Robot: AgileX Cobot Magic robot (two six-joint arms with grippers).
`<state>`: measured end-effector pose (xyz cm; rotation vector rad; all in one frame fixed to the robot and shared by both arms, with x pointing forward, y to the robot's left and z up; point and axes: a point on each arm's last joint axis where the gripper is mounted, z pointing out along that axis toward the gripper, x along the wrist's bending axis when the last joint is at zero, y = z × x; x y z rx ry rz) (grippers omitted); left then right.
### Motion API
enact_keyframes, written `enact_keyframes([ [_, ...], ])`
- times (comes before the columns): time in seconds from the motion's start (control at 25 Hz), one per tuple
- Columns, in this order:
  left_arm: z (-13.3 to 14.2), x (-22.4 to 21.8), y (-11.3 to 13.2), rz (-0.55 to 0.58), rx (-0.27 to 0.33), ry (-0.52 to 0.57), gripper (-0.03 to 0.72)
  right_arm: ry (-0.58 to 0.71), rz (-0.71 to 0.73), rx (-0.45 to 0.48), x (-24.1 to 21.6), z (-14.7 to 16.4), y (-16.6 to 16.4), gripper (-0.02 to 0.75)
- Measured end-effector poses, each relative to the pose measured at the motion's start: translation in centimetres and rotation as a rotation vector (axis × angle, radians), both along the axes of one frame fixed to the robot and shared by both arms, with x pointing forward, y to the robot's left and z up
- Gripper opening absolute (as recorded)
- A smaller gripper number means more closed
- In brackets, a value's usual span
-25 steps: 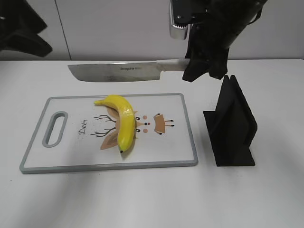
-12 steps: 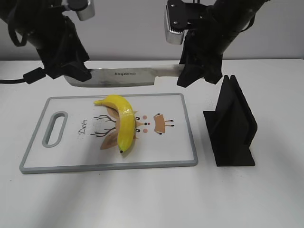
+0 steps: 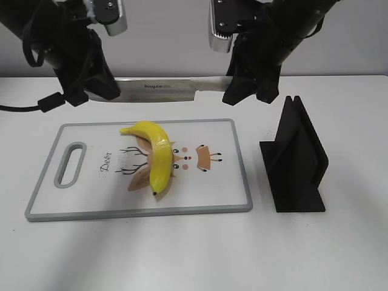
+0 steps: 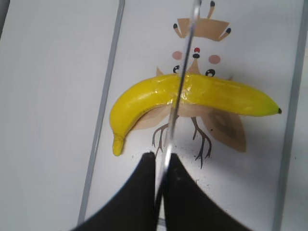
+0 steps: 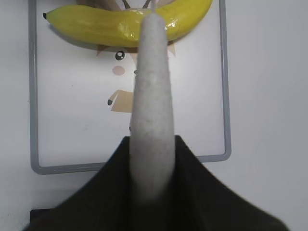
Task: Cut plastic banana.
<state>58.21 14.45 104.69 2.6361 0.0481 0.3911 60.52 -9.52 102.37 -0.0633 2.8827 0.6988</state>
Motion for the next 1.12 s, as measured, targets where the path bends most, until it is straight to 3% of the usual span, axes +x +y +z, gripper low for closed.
enact_keyframes([
  [0.24, -2.3, 0.8, -0.2, -0.009, 0.033, 0.041, -0.011, 0.043, 0.001, -0.026, 0.8, -2.8, 0.3, 0.165],
  [0.6, -12.3, 3.6, -1.3, 0.03, 0.076, 0.217, -0.011, 0.142, -0.015, -0.111, 2.6, -10.9, 0.6, 0.165],
  [0.84, -13.2, 3.9, -1.5, 0.029, 0.072, 0.254, -0.011, 0.175, -0.034, -0.144, 2.9, -12.2, 0.3, 0.167],
  [1.12, -12.0, 3.7, -1.4, 0.034, 0.064, 0.21, -0.011, 0.148, -0.03, -0.143, 2.7, -10.7, 0.4, 0.167],
])
